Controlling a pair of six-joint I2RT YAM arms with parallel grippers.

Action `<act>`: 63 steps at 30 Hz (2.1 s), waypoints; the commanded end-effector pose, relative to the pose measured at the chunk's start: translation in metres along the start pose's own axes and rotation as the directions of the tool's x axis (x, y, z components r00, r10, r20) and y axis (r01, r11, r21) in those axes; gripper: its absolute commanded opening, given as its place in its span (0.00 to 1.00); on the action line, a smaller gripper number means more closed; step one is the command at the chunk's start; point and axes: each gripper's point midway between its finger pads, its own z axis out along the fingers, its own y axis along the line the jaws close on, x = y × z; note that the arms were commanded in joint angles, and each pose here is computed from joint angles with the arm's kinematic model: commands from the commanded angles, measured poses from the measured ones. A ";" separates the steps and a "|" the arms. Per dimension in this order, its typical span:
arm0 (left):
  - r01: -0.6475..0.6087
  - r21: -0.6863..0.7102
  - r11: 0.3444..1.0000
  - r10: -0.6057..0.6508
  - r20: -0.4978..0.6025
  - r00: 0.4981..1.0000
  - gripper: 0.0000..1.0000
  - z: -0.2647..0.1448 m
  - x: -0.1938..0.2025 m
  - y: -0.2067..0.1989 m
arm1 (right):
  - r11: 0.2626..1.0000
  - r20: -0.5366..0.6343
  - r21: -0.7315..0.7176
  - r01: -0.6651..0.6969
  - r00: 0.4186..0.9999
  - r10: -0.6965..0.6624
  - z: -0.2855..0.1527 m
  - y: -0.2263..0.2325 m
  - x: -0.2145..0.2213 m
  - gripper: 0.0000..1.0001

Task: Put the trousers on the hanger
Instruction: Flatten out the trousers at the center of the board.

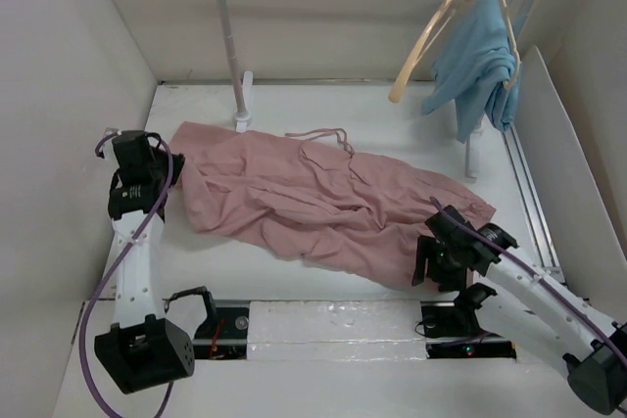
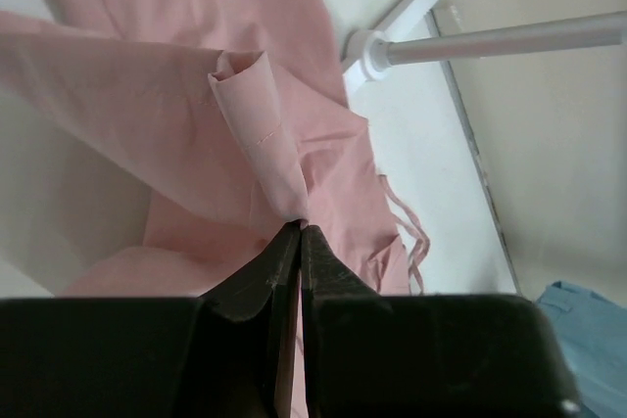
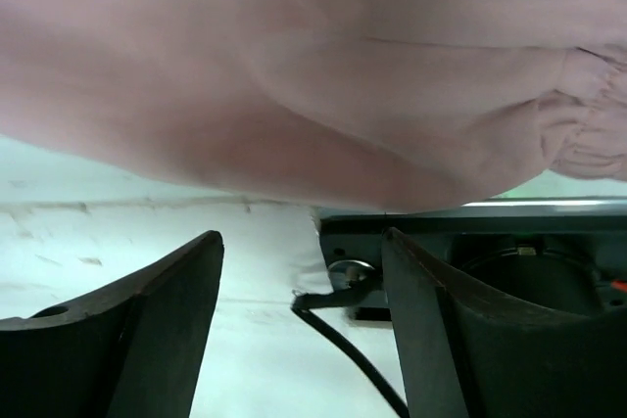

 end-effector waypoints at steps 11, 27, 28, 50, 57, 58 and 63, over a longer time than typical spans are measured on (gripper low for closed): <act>-0.020 0.045 0.999 0.019 0.017 1.000 0.00 0.002 -0.014 -0.025 | 0.963 0.014 0.161 -0.216 0.976 0.217 0.053 0.028 -0.005 0.40; -0.038 -0.043 0.998 0.042 0.110 0.993 0.00 0.004 -0.019 0.007 | 0.991 0.181 0.126 0.036 0.982 -0.059 -0.001 0.014 -0.028 0.55; -0.039 -0.039 0.998 0.043 0.108 0.993 0.00 0.004 -0.019 0.006 | 0.997 0.232 0.076 0.005 0.973 -0.023 -0.008 0.015 -0.031 0.71; -0.048 -0.034 0.998 0.051 0.091 0.995 0.00 0.013 -0.020 -0.001 | 0.953 0.544 0.288 -0.091 0.835 -0.085 -0.082 -0.032 -0.162 0.60; -0.048 -0.036 0.998 0.051 0.089 0.995 0.00 0.015 -0.022 -0.004 | 0.974 0.679 0.142 -0.176 0.733 0.033 -0.084 -0.119 -0.240 0.76; -0.050 -0.038 0.998 0.053 0.088 0.995 0.00 0.016 -0.022 -0.003 | 0.966 0.632 0.177 -0.190 0.774 0.037 -0.069 -0.151 -0.247 0.81; -0.054 -0.045 0.997 0.058 0.089 0.994 0.00 0.018 -0.023 -0.002 | 0.984 0.544 0.166 -0.061 0.838 -0.040 -0.032 -0.167 -0.266 0.90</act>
